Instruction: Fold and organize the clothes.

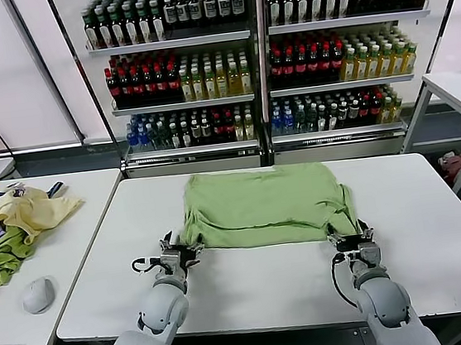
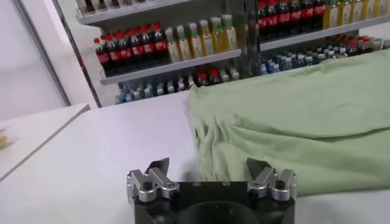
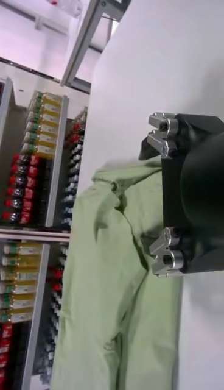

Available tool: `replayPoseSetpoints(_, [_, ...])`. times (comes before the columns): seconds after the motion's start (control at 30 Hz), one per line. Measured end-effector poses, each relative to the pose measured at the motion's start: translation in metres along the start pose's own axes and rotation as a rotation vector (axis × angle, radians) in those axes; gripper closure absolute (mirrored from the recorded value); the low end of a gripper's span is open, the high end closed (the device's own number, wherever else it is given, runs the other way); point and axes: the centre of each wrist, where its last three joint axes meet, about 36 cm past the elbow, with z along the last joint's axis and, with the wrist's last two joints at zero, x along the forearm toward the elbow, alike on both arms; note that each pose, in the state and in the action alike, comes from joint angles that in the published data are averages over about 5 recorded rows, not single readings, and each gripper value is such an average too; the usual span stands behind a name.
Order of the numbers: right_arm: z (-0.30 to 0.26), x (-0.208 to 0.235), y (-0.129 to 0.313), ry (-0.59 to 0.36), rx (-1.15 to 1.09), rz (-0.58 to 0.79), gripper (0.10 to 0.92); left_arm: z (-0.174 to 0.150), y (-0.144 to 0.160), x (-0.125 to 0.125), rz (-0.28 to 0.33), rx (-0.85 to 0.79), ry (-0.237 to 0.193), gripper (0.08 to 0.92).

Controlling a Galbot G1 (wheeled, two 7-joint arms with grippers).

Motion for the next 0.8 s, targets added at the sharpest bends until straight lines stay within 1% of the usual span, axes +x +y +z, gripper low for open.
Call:
replayPoseSetpoints(0.33, [0.006,0.004,-0.003,0.037,-0.021,-0.008,0.611,0.004,0.002,0.005,0.043,0.034,0.000,0.570])
replayPoseSetpoints(0.57, [0.007,0.017,-0.007,0.057,-0.031,-0.025,0.804,0.006,0.004,0.015,0.073,0.058,0.000,0.770])
replayPoseSetpoints(0.67, [0.007,0.026,-0.009,0.058,-0.032,-0.030,0.848,0.006,0.006,0.023,0.077,0.063,-0.011,0.852])
replayPoseSetpoints(0.73, [0.006,0.034,-0.010,0.056,-0.031,-0.034,0.854,0.006,0.006,0.032,0.081,0.066,-0.019,0.887])
replayPoseSetpoints(0.8, [0.004,0.043,-0.012,0.054,-0.030,-0.037,0.855,0.006,0.006,0.041,0.086,0.068,-0.029,0.899])
